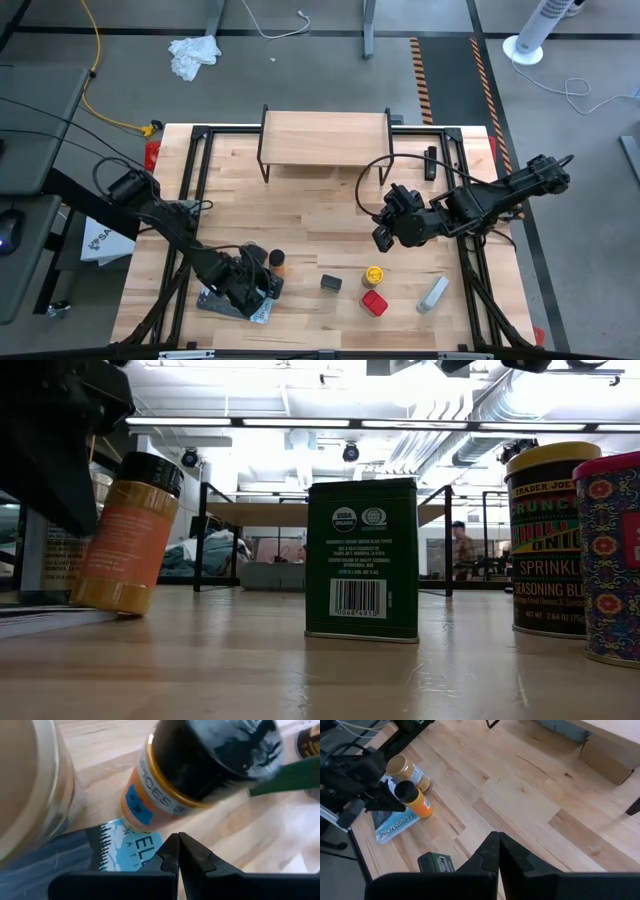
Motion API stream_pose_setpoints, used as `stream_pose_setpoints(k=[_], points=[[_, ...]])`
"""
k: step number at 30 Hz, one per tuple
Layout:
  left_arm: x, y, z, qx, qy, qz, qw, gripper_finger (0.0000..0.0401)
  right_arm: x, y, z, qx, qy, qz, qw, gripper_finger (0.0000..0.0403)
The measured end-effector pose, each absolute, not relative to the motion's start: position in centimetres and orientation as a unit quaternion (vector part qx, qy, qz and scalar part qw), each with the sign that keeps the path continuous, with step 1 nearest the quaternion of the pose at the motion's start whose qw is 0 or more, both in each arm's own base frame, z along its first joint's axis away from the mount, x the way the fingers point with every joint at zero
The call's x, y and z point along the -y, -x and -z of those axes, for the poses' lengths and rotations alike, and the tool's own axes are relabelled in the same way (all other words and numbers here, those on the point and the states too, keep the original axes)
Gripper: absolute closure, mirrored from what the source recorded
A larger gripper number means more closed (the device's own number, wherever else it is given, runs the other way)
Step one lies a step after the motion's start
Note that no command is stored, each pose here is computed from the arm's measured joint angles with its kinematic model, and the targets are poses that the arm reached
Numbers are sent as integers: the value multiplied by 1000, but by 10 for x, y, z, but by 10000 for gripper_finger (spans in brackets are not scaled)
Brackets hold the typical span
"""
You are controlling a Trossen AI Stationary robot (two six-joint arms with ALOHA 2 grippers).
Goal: Shelf spices
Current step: Adjust the black seasoning bottle, then put the green seasoning can on the shelf
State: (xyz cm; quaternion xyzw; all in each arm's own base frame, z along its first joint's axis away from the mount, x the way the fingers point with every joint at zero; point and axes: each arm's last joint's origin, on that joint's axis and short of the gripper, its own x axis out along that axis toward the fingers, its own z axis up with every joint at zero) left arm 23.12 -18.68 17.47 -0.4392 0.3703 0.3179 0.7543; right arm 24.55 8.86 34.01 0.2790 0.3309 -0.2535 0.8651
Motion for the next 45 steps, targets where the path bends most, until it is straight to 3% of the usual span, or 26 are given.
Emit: stream_pose_setpoints(k=[20,31,45], points=[[164,-242,-172,-362,407,-360,758,401,-88,-246,-340,-327,-276,258,867,403],[180,-245,-181,-380,452,-279,757,401,-88,-245,-340,-330,-269,260,867,403],[178,-223,-228,-370,448,-194,790,401,-87,-240,-336,-367,-239,256,862,403]])
